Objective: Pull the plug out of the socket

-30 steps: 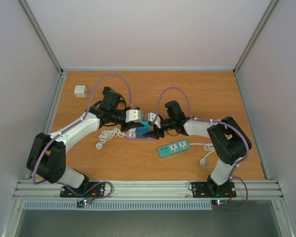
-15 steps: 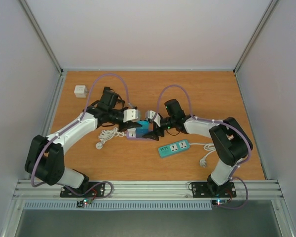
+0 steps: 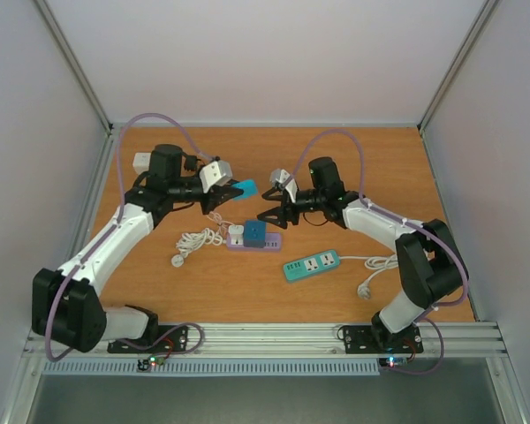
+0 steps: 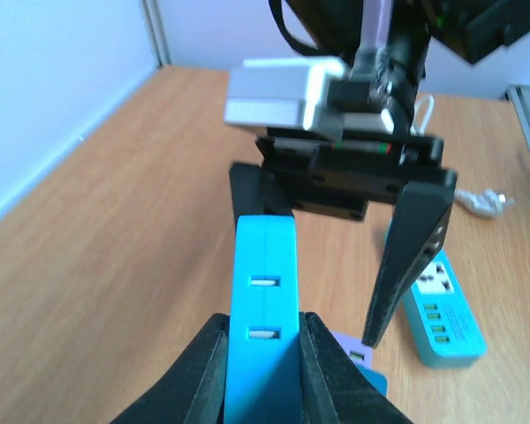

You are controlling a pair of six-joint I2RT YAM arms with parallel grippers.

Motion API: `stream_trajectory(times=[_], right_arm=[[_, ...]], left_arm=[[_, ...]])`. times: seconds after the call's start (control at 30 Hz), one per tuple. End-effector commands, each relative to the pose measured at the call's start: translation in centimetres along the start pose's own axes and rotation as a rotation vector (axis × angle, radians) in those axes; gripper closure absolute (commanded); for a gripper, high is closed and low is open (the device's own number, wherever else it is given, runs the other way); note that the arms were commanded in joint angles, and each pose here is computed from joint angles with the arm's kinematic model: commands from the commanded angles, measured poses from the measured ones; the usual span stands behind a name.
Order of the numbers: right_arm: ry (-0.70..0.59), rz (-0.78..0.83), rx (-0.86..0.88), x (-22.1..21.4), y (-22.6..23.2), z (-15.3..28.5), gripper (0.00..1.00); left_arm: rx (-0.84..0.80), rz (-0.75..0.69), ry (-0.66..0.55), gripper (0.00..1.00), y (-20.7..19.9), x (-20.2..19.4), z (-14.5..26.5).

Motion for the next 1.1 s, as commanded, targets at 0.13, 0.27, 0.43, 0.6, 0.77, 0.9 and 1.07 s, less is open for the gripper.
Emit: stream_trajectory(times=[0.13,0.27,0.43,0.6,0.77,0.9,1.07], right_arm=[[-0.091,-0.193,0.013,4.9,-0.4,2.1,0.46],[-0.119,-0.203,0.038,6.0,0.5,2.6,0.63],[-0.135,-0.236,0.055,7.0,0.8,2.8,0.72],[-0.159,-0.324,0.051,7.5,0.3,2.4,0.77],[-0.182,-0.348,0.037,8.0,-0.2,2.3,0.79],[-0.196,-0.355,0.045,8.4,-0.6,2.2,0.79],[-0.211,-0.339,0.057,8.7,-0.6,2.4,0.8]], left_arm=[[0.006,0.057,-0.216,0.88,-1.1,4.4,2.0],[0.002,0.107,-0.276,0.88,-1.1,5.1,2.2],[-0.05,0.161,-0.304,0.88,-1.4,4.9,2.1],[-0.132,0.189,-0.328,0.86,-1.9,4.8,2.0],[-0.165,0.204,-0.31,0.86,-2.1,4.3,1.9],[-0.202,0.197,-0.3,0.86,-2.4,4.0,1.7],[-0.286,0.22,-0.278,0.86,-2.9,3.7,1.5]])
Point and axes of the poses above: each gripper's point midway between its finger pads, its own z axis back along the fingers, its own y axis along the line the jaws close on, x = y × z, the point moved 9 cm from there along z, back along the fingers, and after that the axes turned 15 degrees about z, right-handed, at the moved point
